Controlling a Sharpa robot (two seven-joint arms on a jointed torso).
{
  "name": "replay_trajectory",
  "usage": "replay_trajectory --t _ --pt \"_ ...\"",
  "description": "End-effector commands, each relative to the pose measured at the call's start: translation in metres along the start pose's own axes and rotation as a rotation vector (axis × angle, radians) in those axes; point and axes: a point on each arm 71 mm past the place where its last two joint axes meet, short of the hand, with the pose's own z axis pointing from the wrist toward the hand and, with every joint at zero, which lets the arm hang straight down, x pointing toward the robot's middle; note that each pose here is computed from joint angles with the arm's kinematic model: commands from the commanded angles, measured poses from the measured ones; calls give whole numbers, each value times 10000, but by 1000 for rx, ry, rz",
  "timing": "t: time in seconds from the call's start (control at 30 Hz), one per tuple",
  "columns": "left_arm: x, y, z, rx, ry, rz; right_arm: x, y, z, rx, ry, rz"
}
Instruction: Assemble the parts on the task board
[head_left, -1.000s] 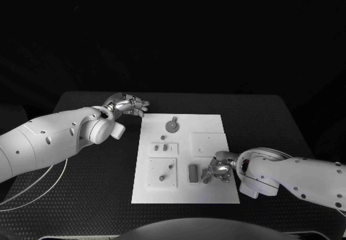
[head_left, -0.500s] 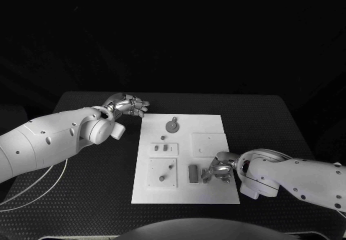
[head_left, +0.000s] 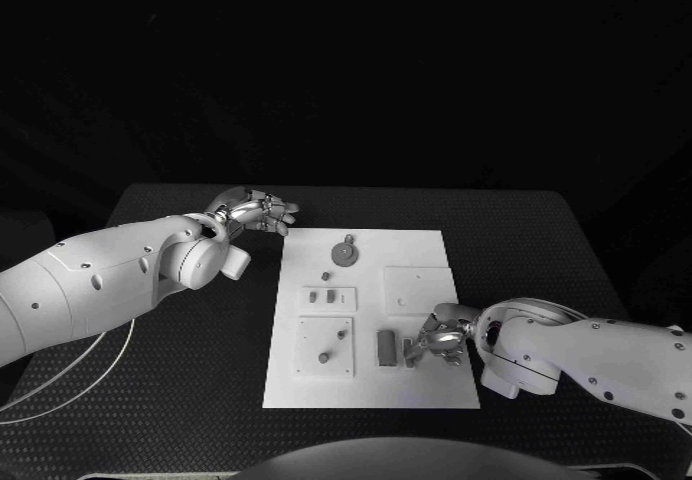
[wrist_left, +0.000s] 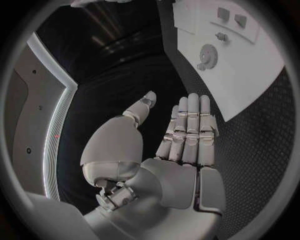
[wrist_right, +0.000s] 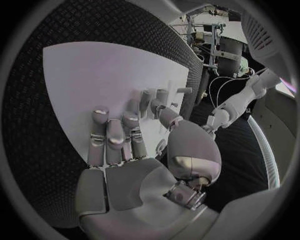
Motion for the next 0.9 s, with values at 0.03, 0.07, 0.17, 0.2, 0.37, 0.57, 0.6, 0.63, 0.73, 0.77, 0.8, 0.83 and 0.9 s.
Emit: replay_trajectory --t 0.03,0.07,0.17,0.2,0.37,0.57,0.6,0.63,0.73,0.77,0.8,0.83,0.9 --pt "8 -14 2 8 11 -7 5 4 -15 -42 8 -39" --pt "5 -13 0 7 10 -7 10 2 -22 -49 17 -48" --pt "-1 -10 -1 6 9 -6 33 2 -41 -61 49 -61" --pt "-1 -10 -2 6 10 -7 42 4 -43 -65 60 -66" --pt "1 -11 -3 7 10 -7 56 -9 -48 -65 86 -85" --pt "4 -11 -3 6 11 -7 48 -29 -40 -55 86 -103" --pt "2 -10 -4 6 11 -7 45 -28 -37 -54 83 -106" --pt "2 -10 -5 6 11 -7 43 -27 -34 -53 81 -108" --pt "1 -10 -5 6 11 -7 32 -31 -26 -47 69 -104" --pt "2 -10 -4 6 11 -7 20 -40 -19 -39 58 -96" --pt "3 -10 -3 6 11 -7 16 -47 -15 -31 57 -86" --pt "5 -11 -3 6 12 -7 14 -49 -10 -27 54 -80" --pt "6 -11 -3 7 13 -7 13 -40 -4 -26 50 -78"
